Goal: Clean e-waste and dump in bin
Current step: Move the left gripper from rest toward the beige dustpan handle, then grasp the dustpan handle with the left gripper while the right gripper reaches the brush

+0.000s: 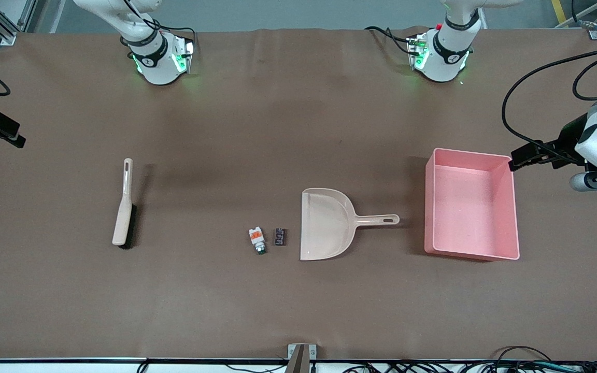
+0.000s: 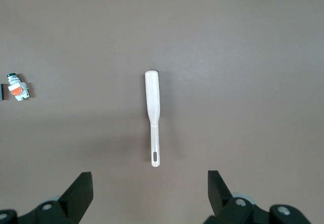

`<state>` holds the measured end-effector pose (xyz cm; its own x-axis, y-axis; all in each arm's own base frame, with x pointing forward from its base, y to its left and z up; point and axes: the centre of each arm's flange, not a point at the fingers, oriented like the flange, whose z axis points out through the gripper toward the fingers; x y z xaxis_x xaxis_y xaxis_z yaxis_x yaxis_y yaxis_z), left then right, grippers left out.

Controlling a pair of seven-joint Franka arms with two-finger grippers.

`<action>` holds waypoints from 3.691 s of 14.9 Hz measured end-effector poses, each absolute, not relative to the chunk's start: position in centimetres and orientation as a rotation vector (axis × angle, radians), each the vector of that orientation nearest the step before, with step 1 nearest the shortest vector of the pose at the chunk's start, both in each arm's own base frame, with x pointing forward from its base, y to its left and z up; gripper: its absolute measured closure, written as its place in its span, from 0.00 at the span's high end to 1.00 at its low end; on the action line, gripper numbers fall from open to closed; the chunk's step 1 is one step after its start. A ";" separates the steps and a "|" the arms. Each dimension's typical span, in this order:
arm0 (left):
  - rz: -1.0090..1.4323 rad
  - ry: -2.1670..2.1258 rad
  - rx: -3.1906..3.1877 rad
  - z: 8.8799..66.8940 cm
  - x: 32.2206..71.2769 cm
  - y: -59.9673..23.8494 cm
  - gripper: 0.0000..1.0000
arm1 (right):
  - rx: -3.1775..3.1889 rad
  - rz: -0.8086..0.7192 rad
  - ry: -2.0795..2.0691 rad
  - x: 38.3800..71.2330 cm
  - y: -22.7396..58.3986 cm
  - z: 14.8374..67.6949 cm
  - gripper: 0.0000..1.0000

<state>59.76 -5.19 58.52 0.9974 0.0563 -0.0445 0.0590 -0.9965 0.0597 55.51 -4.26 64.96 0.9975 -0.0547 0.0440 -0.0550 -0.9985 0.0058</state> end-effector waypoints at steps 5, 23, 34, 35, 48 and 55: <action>-0.067 0.103 3.078 58.5 59.8 -4.6 1.00 | 3.133 0.068 -0.086 55.5 -4.3 65.0 1.00; -0.178 -0.689 3.063 50.2 60.2 -20.6 1.00 | 3.133 0.069 -0.088 55.5 -4.3 64.9 1.00; -0.283 -1.286 2.962 41.2 60.7 -25.5 1.00 | 3.132 -0.164 -0.144 58.5 -6.8 57.3 1.00; -0.282 -1.316 2.959 40.0 60.8 -25.6 1.00 | 3.132 -0.203 -0.136 58.9 -6.8 56.0 1.00; -0.284 -2.348 2.486 29.4 61.5 -28.0 1.00 | 3.149 -0.177 -0.087 57.5 -5.9 35.8 1.00; -0.340 -2.457 2.382 25.1 60.2 -31.1 1.00 | 3.153 -0.013 -0.047 56.2 -3.8 27.8 1.00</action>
